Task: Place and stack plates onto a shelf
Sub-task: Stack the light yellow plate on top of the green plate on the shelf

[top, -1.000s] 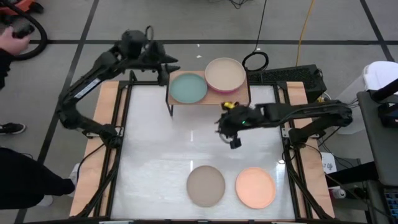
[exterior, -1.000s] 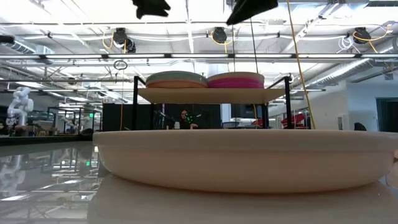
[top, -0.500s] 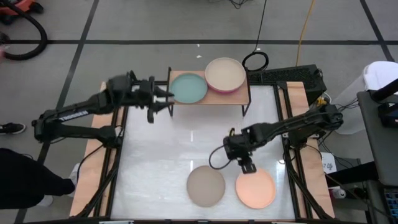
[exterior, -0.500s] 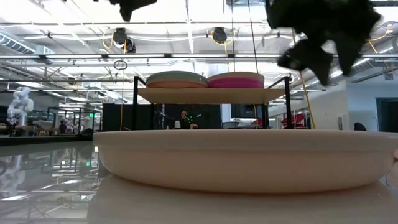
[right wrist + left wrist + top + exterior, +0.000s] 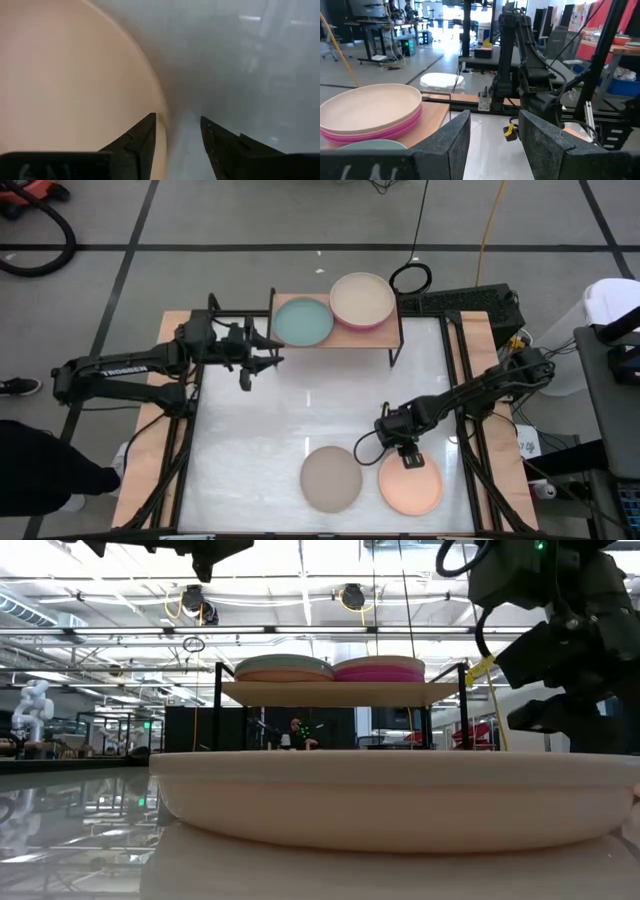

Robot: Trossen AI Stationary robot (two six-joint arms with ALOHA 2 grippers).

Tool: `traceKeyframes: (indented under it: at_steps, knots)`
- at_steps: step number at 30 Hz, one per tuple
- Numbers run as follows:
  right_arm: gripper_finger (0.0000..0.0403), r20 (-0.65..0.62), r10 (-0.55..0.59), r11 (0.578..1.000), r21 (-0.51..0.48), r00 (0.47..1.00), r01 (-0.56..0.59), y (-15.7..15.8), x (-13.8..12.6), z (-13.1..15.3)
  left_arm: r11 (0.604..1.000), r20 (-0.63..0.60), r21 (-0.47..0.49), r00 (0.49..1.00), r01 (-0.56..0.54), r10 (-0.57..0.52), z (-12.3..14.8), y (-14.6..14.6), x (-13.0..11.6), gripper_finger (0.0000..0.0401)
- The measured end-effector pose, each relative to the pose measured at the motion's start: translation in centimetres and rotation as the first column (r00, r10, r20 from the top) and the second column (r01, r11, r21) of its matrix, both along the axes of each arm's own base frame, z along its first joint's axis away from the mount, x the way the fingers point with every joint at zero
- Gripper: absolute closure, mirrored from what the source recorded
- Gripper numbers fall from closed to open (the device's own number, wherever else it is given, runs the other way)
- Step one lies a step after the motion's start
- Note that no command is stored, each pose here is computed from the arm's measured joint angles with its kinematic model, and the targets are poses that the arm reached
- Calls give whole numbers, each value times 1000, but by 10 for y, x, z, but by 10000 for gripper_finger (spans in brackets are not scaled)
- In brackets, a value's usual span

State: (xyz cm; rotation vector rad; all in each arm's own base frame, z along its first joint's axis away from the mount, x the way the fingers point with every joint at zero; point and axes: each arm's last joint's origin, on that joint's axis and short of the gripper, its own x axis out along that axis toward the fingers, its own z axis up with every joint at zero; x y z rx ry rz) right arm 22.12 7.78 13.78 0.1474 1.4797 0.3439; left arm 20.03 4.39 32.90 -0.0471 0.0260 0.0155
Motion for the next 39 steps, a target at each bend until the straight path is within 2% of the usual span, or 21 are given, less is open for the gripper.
traceKeyframes:
  at_steps: [4,10,16,21,23,25,29,33,37,39]
  knots:
    - [294,-25,-8,1000,-5,1000,8,-1,-4,-4,1000,-1,0,1000,4,-4,0,-1,0,229]
    - [388,-14,-17,1000,1,1000,17,-2,-6,0,1000,-2,-1,1000,3,-3,0,-1,0,229]
    - [400,93,-51,997,-54,994,57,-8,-6,21,1000,-3,9,1000,3,-3,0,-1,0,229]
    - [401,319,-73,980,-152,945,126,-26,2,60,999,-3,35,1000,4,-3,0,-1,0,229]
    - [401,429,-74,963,-203,900,176,-36,6,80,999,-2,39,1000,2,-2,0,0,0,229]
    - [401,560,-96,937,-229,823,264,-48,12,101,998,11,56,1000,-4,3,3,-1,-4,229]
    - [402,785,-187,908,-92,590,410,-78,25,140,988,63,139,996,-72,64,21,0,-33,229]
    - [402,891,-240,887,41,385,460,-110,35,167,966,166,191,976,-172,141,38,-5,-75,229]
    - [402,921,-266,857,90,286,507,-145,44,185,952,225,192,955,-237,192,39,-11,-107,229]
    - [402,926,-273,846,102,261,524,-161,52,193,950,230,173,949,-260,218,33,-13,-116,229]
